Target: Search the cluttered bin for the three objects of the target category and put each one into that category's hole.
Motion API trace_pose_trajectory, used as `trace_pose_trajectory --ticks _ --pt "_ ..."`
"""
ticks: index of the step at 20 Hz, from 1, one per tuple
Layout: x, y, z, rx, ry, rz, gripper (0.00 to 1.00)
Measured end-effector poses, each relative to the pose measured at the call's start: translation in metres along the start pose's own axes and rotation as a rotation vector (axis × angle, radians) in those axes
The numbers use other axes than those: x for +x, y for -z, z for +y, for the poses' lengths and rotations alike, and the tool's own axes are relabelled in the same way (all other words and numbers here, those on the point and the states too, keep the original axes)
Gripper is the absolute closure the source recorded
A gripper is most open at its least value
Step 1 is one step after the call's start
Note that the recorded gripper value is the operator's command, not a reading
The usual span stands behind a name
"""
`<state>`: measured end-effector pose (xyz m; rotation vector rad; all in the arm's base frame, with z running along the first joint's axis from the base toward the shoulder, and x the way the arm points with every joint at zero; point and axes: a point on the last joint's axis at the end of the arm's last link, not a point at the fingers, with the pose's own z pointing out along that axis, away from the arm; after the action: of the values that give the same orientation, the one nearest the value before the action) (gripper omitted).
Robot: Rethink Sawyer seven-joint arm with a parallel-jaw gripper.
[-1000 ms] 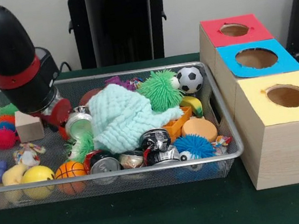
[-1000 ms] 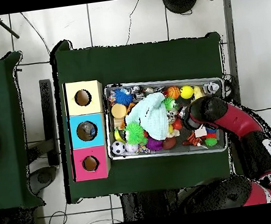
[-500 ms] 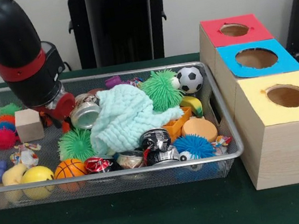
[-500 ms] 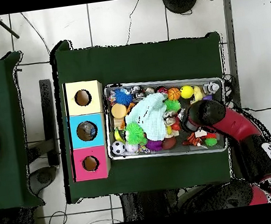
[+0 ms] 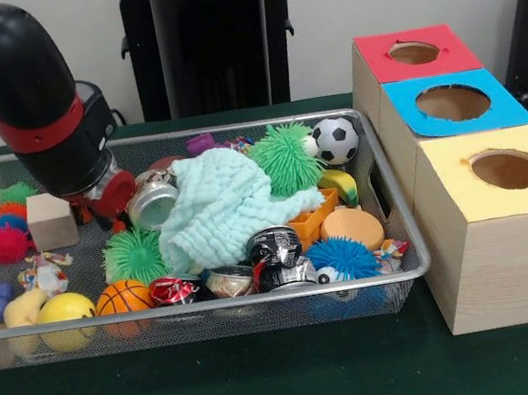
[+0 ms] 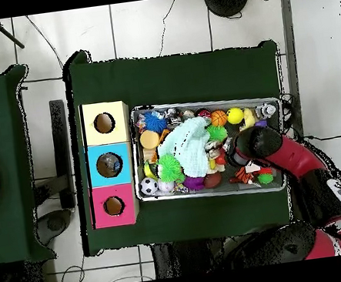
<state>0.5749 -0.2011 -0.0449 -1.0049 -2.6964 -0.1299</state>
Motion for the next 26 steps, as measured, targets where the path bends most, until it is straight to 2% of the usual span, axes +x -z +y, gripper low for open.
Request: trace_pose_trajectory --ticks 5,8,12,13,17,23,26 --pt "-0.003 -0.003 0.000 -0.001 -0.006 0.000 0.00" --pt "-0.005 -0.001 -0.001 0.012 -0.003 -0.008 0.00" --pt "-0.006 0.008 0.001 0.055 0.012 -0.037 0.00" --pt "-0.006 0.016 0.003 0.083 0.028 -0.059 0.00" --pt "-0.009 0.034 0.007 0.127 0.057 -0.104 0.00" --pt "-0.018 0.057 0.008 0.144 0.063 -0.143 0.00" --pt "-0.024 0.077 0.003 0.154 0.053 -0.155 0.00"
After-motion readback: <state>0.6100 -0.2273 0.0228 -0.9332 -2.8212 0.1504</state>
